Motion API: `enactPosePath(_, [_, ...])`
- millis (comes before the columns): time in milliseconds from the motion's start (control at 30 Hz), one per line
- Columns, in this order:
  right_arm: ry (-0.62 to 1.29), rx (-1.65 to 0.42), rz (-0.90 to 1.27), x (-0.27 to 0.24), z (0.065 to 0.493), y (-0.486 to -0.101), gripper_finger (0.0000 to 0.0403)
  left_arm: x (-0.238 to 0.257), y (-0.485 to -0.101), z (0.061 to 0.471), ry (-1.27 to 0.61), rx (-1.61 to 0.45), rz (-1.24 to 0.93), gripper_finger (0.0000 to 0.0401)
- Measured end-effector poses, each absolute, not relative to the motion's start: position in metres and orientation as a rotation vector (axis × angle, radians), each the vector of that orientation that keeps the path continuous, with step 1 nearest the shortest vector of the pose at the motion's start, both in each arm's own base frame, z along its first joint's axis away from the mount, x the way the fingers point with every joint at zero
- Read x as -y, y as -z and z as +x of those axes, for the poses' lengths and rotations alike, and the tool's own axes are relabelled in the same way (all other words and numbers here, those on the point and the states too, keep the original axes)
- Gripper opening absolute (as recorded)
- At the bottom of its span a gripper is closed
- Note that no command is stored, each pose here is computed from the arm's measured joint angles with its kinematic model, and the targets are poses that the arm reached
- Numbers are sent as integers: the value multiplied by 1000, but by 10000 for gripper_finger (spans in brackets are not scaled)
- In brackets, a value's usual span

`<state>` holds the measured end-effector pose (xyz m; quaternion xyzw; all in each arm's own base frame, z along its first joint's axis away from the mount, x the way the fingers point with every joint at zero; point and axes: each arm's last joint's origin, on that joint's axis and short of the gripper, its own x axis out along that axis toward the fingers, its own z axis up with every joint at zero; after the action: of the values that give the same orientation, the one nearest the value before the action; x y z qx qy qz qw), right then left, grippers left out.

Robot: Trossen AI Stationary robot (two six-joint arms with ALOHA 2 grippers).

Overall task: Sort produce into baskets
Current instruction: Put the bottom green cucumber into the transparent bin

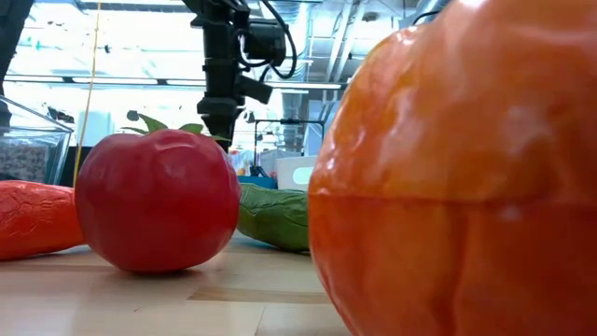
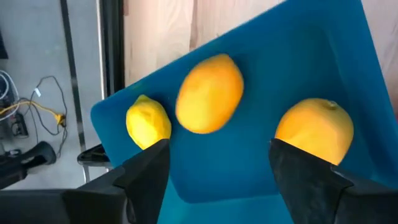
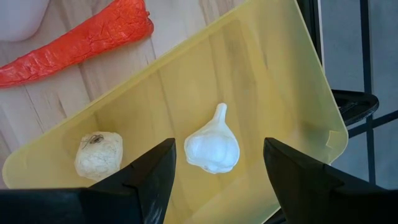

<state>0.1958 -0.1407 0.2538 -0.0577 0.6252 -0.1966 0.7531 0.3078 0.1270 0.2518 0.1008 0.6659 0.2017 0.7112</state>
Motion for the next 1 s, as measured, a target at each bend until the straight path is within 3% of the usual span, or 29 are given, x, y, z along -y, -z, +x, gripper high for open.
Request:
enactPosePath(400, [428, -1364, -126, 141, 196, -254, 270, -116, -252, 313, -368, -1478, 290, 265])
enactPosePath(700, [431, -1363, -122, 141, 196, -254, 270, -81, -254, 329, -301, -1424, 489, 265])
enactPosePath(1000, [439, -1360, -112, 141, 196, -254, 270, -39, -256, 344, -244, -1302, 526, 265])
